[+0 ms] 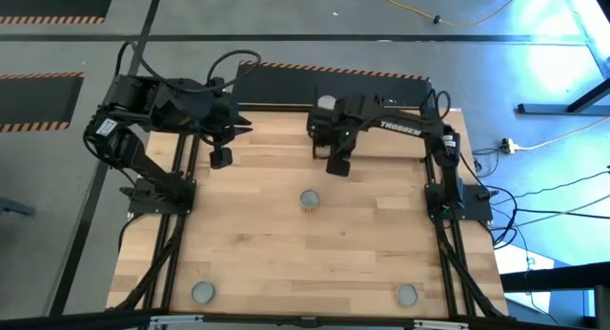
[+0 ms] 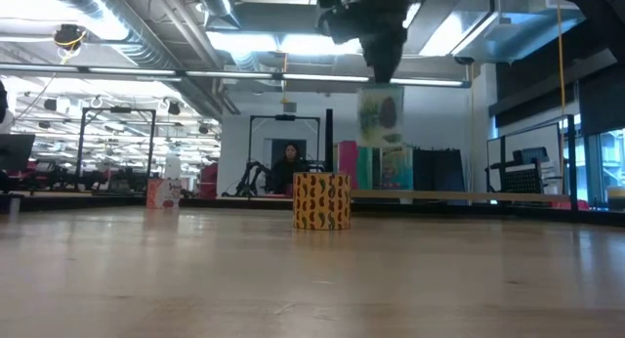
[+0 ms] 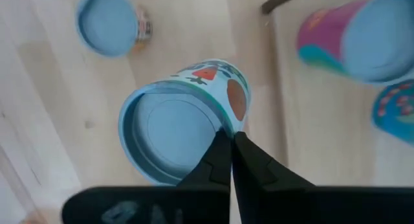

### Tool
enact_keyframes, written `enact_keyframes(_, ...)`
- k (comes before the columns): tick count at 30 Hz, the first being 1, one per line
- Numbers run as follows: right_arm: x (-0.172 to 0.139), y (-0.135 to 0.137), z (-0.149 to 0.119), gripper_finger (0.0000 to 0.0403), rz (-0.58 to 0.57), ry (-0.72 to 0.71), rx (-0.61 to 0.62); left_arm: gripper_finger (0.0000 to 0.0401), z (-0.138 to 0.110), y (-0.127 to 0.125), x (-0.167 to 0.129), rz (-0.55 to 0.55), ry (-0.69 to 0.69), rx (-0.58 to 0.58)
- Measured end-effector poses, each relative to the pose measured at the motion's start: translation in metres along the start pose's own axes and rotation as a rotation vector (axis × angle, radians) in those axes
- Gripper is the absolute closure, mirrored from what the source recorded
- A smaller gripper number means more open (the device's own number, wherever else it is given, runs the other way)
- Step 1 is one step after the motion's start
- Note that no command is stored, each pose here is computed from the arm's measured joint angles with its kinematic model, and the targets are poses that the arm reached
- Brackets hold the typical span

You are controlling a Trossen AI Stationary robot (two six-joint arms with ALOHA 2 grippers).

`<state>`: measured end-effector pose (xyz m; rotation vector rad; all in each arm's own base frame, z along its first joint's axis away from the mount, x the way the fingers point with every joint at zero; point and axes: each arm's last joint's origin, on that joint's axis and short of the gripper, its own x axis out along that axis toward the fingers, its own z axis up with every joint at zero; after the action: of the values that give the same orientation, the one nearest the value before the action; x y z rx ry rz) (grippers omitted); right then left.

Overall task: Pick and place cans onto a shelf
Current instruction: Put the canned mixed vegetables on the shelf

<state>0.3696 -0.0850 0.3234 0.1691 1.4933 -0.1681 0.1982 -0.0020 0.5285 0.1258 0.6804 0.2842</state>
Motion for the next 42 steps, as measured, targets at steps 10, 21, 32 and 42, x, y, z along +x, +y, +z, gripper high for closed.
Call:
enact_keyframes(10,-0.022,-0.035,-0.013,0.0401,-0.016,-0.062,0.077,0.0351,0.000,0.000,0.000,0.000,0.000,0.000)
enact_keyframes(21,-0.027,-0.090,-0.025,0.0401,-0.037,-0.071,0.177,0.0351,0.000,0.000,0.000,0.000,0.000,-0.008)
enact_keyframes(32,0.002,-0.120,-0.042,0.0401,0.046,0.037,0.237,0.0351,0.000,0.000,0.000,0.000,0.000,-0.008)
enact_keyframes(42,0.042,-0.130,-0.042,0.0401,0.042,0.043,0.227,0.0351,0.000,0.003,0.001,0.013,0.002,-0.017)
